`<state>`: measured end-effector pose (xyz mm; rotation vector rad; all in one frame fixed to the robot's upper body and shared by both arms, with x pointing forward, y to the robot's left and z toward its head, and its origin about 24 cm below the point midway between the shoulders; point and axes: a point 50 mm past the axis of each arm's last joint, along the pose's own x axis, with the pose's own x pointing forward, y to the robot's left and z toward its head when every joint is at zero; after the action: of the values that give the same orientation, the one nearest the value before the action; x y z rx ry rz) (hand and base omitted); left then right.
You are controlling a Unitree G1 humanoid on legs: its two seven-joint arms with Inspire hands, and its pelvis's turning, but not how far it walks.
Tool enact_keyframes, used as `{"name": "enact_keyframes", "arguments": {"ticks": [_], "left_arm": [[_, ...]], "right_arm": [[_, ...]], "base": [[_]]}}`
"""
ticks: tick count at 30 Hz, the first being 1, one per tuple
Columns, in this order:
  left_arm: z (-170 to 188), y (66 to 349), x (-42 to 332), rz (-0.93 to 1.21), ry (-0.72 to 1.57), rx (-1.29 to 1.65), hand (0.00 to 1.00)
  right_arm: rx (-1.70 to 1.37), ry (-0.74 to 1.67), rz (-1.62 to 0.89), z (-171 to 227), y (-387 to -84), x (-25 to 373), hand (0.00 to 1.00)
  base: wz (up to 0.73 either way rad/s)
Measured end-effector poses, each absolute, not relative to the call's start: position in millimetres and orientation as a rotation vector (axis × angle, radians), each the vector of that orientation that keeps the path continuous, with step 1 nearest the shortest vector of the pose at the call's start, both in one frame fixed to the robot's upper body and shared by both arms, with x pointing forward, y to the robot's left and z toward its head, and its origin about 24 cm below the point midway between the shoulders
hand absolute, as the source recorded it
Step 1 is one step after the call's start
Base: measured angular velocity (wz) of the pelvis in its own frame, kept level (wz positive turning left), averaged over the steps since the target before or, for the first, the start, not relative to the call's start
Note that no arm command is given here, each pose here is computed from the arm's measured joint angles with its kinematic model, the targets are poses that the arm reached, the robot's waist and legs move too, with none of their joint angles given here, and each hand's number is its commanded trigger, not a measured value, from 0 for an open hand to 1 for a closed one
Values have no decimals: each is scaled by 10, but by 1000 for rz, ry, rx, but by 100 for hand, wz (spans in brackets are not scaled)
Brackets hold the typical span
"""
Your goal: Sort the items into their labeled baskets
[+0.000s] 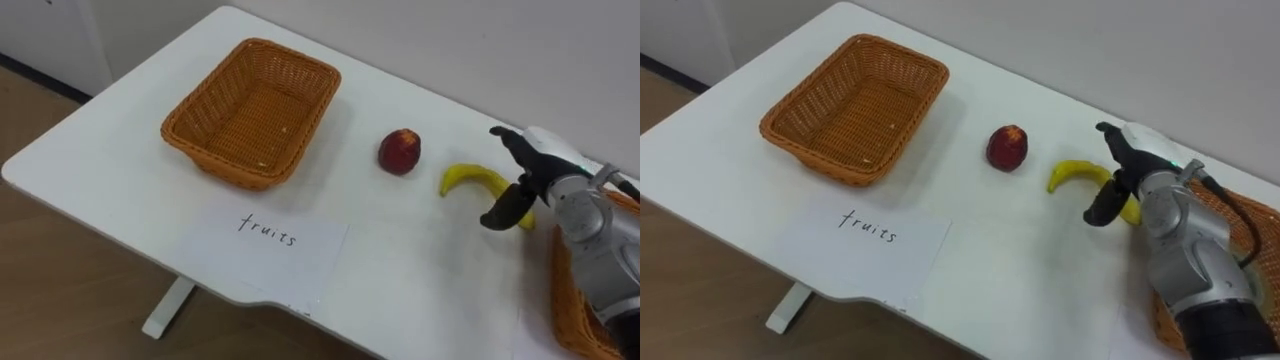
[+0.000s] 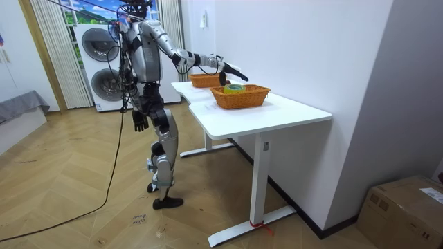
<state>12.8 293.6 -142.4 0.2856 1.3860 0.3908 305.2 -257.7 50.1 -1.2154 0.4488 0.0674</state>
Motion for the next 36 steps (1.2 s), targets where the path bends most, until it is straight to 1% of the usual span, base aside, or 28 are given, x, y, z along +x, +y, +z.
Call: {"name": "enact_keyframes", "arguments": {"ticks": [2,6,11,23,28,36], "left_arm": [[-1417,2959,122,395,1389,292,0],[-1415,2961,152,393,1382,295,0],[-1403,2975,288,384,1350,312,0],[-1380,2970,489,376,1264,323,0],[-1379,2967,498,374,1260,322,0],[-1401,2933,512,346,1278,321,0]], "right_arm": [[-1230,461,86,474,-2547,3087,0],[-1245,521,91,402,-2596,3142,0],[-1246,544,42,456,-2686,3279,0],[-1262,463,12,481,-2677,3312,0],[-1240,459,6,489,-2677,3321,0],[-1210,523,11,460,-2747,3350,0]], "base": [[0],[3],[11],[1],[0],[0]]}}
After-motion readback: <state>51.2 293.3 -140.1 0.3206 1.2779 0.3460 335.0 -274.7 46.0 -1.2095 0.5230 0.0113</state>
